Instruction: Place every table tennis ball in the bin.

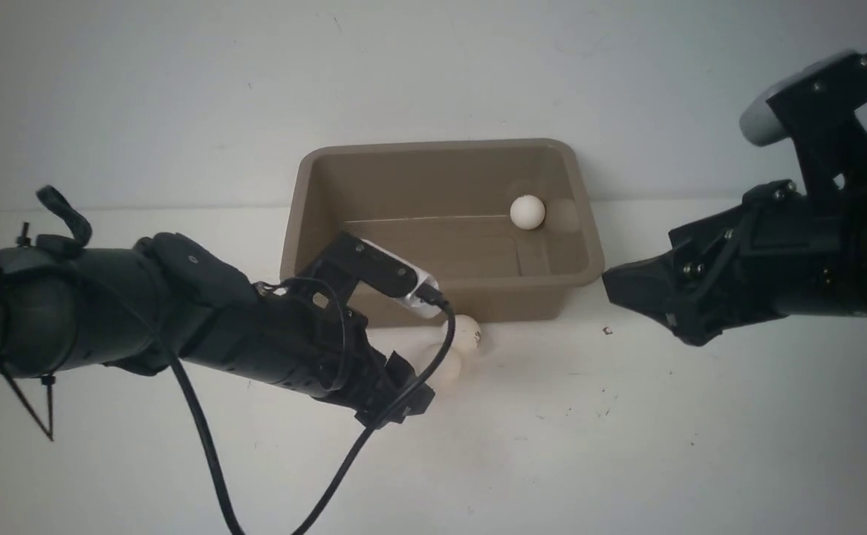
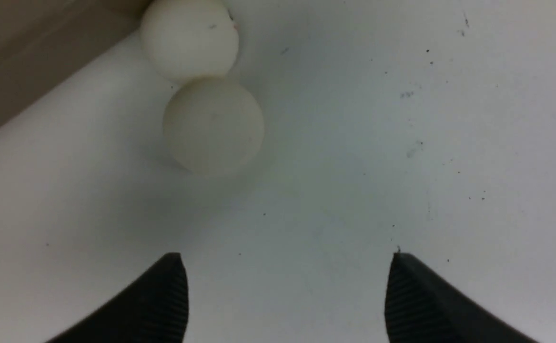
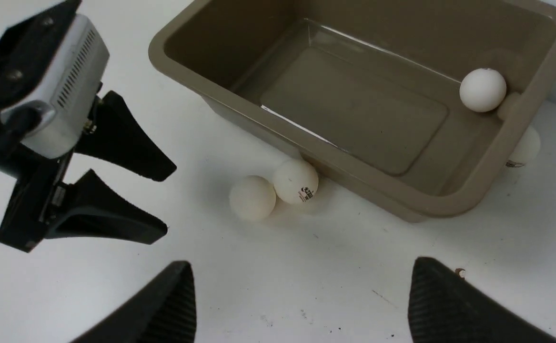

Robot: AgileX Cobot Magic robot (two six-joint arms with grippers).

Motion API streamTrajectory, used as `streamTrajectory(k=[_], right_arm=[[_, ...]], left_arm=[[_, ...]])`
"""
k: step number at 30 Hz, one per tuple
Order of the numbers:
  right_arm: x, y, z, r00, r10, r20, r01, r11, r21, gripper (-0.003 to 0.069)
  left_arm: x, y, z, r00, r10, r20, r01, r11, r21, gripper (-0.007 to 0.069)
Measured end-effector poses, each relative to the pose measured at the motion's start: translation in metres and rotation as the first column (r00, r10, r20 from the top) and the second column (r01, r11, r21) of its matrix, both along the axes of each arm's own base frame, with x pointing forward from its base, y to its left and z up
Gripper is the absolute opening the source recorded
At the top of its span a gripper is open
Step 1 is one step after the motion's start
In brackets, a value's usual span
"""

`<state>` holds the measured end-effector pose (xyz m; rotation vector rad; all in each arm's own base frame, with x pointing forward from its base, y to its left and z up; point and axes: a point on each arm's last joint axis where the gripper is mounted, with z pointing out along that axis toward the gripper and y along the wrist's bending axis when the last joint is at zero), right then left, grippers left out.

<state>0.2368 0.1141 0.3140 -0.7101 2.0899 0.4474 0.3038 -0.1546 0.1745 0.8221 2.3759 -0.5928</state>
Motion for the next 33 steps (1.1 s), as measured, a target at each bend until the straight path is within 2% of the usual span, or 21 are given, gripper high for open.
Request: streamTrajectory(k=[8,17,24,33], right_arm=[[0.001,0.000,0.001,1.000,-0.006,0.008,0.006,1.000,0.001,0.0514],[0.001,-0.001,0.001,1.000,-0.011,0.015,0.011,1.000,0.002,0.0514],[0.002,-0.001,0.001,1.000,-0.007,0.028,0.007,1.000,-0.006,0.0514],[0.002,-0.001,0.001,0.999,-0.001,0.034,0.001,1.000,-0.013,0.0514]], left_arm=[[0.001,-0.024,-0.014,0.995,0.005,0.095,-0.009,0.999,0.046,0.0499],[0.011,-0.031,-0.025,0.977,0.131,0.169,-0.147,0.986,0.084,0.0499],[0.014,-0.034,-0.029,0.977,0.130,0.171,-0.146,0.986,0.083,0.0499],[0.025,-0.045,-0.035,0.981,0.066,0.182,-0.080,0.994,0.068,0.0499]])
